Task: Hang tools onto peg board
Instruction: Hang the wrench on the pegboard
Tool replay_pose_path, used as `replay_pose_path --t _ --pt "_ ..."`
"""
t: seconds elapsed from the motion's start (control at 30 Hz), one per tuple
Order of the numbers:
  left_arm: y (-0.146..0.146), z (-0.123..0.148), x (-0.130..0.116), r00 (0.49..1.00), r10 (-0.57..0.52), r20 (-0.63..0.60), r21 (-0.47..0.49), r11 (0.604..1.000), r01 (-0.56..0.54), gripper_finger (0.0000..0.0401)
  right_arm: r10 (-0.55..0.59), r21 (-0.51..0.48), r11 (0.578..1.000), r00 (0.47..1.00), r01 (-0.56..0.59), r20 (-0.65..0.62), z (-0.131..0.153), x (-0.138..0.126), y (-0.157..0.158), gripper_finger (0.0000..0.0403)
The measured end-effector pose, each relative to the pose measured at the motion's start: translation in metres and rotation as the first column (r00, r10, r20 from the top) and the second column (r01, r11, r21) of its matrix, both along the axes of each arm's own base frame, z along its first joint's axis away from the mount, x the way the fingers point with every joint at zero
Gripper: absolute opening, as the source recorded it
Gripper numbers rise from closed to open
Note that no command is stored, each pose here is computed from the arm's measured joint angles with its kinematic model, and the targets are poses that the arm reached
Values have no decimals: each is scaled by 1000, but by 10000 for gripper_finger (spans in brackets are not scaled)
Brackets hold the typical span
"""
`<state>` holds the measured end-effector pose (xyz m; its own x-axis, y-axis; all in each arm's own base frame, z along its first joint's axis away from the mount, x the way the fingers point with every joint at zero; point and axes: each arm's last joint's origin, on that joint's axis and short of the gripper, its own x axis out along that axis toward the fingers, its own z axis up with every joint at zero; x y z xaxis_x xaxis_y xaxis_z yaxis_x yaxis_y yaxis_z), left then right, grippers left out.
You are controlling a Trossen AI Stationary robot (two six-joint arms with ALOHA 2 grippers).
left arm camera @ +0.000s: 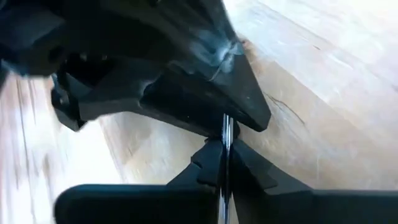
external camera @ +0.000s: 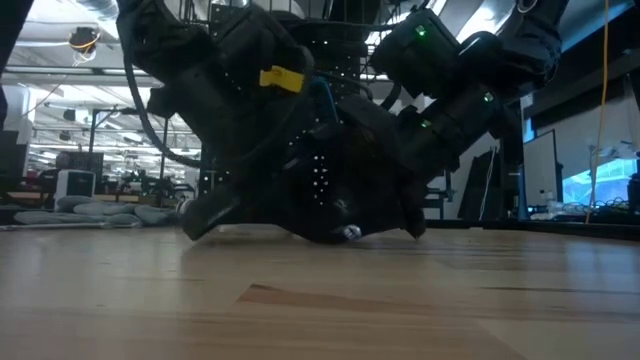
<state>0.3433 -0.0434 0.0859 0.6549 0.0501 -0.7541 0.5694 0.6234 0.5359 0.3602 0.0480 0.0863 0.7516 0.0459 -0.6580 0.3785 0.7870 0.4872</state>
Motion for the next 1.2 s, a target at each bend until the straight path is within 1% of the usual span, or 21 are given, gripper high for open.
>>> replay_pose_path --t 0.03,0.1,0.17,0.23,0.3,0.37,0.43,0.5,0.6,0.63,0.7,0.73,0.8,0.83,0.87,0.9,0.97,1.0,1.07,1.13,1.2 --pt "-2 2 -1 999 35 4 -18 999 -35 12 21 -15 1000 1000 -21 1 6 -1 0 111" --pt "-5 12 -2 992 122 23 -82 989 -120 7 60 -59 996 998 -62 -23 17 -5 -1 111" --pt "-8 22 -5 976 219 20 -173 962 -212 7 135 -91 986 989 -140 -58 33 -14 3 111" --pt "-13 34 -14 953 302 -24 -276 914 -297 9 249 -92 963 967 -253 -53 54 -22 11 111" --pt "-17 48 -16 931 365 -23 -371 862 -347 7 329 -91 938 942 -333 -57 74 -34 20 111" --pt "-21 62 -21 907 420 -24 -432 814 -388 5 375 -107 919 924 -381 -69 90 -46 27 111" --pt "-27 72 -20 884 467 1 -508 761 -402 5 391 -174 901 917 -398 -78 104 -57 35 111" --pt "-36 76 -24 874 485 31 -586 717 -377 6 390 -288 876 920 -387 -51 114 -63 43 111" --pt "-49 83 -32 856 494 148 -737 633 -238 4 370 -445 834 929 -326 12 113 -69 53 111" --pt "-51 82 -37 839 515 175 -777 596 -204 4 369 -480 824 928 -302 51 111 -70 55 111" --pt "-54 76 -49 781 586 215 -848 509 -148 5 379 -512 821 912 -254 154 107 -69 58 111" --pt "-56 74 -56 748 622 233 -874 470 -119 6 374 -512 829 904 -224 210 106 -68 57 111" --pt "-58 75 -70 666 698 261 -923 382 -39 6 360 -508 843 890 -181 281 102 -65 56 111" --pt "-59 77 -76 628 731 267 -939 344 -1 6 352 -512 844 886 -161 301 101 -62 54 111" --pt "-60 77 -82 597 755 270 -947 321 21 5 344 -512 847 881 -142 324 101 -59 53 111" --pt "-62 76 -87 573 772 276 -949 312 38 4 335 -507 853 877 -126 344 102 -56 52 111" --pt "-64 77 -92 540 788 297 -945 322 49 4 302 -477 875 865 -85 400 104 -48 50 111" --pt "-65 78 -93 532 787 313 -940 336 56 4 279 -454 889 854 -56 440 106 -42 49 111" --pt "-68 81 -93 526 782 335 -934 351 72 7 249 -430 903 829 -11 501 107 -31 46 111" --pt "-70 84 -93 528 773 352 -927 365 85 8 235 -419 908 811 14 536 105 -18 42 113" --pt "-71 85 -94 528 767 364 -923 373 94 6 248 -406 914 800 -6 546 100 -9 40 122"
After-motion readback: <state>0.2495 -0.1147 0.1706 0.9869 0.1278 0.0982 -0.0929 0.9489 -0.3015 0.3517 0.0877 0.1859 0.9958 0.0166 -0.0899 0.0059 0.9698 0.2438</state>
